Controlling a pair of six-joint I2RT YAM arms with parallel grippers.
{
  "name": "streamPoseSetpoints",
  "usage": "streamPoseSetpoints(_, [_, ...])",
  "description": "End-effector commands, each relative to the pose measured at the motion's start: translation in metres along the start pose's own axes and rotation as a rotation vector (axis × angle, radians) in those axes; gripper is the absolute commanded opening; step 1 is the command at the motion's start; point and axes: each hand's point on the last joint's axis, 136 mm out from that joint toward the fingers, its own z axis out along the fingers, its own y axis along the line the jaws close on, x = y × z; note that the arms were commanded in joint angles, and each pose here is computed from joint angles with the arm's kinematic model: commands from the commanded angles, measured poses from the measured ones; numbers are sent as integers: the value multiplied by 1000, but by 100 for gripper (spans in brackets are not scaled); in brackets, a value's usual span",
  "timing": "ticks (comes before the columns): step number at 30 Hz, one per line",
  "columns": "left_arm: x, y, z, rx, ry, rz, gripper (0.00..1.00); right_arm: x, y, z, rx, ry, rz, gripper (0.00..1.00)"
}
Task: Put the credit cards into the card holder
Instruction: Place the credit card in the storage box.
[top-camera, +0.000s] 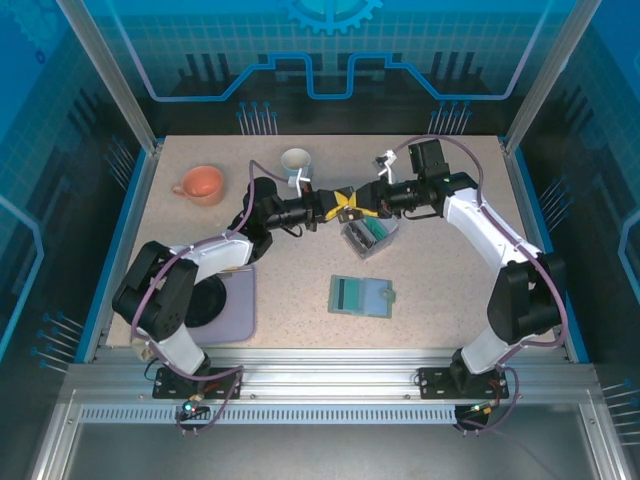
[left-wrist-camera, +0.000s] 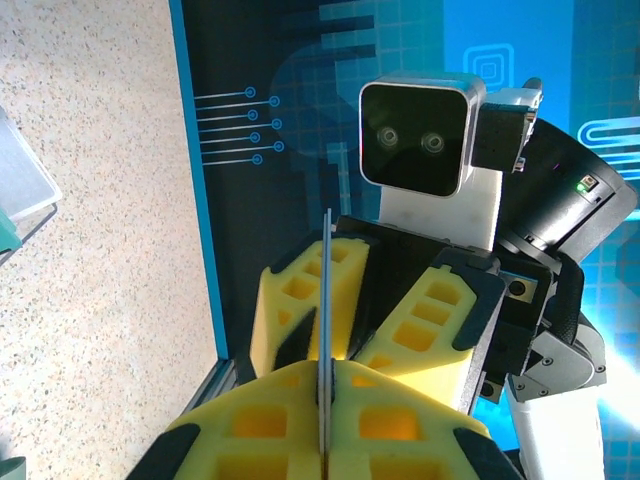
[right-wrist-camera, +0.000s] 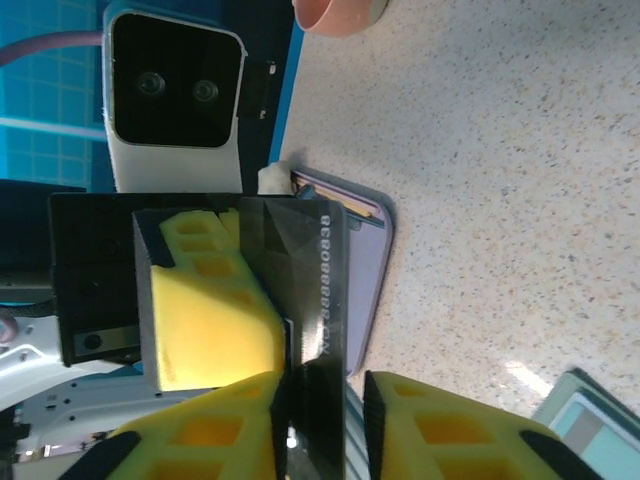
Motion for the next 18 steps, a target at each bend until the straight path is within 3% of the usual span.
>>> streamPoseSetpoints(1, [5, -32, 1, 112, 25, 60, 10, -4, -1, -2, -5, 2, 2, 14])
streamPoseSetpoints(5, [6, -35, -1, 130, 24, 57, 19, -9, -19, -14, 63, -46, 38, 13])
streamPoseSetpoints(18, [9, -44, -4, 171, 30, 61, 19, -10, -29, -22, 72, -60, 77, 18])
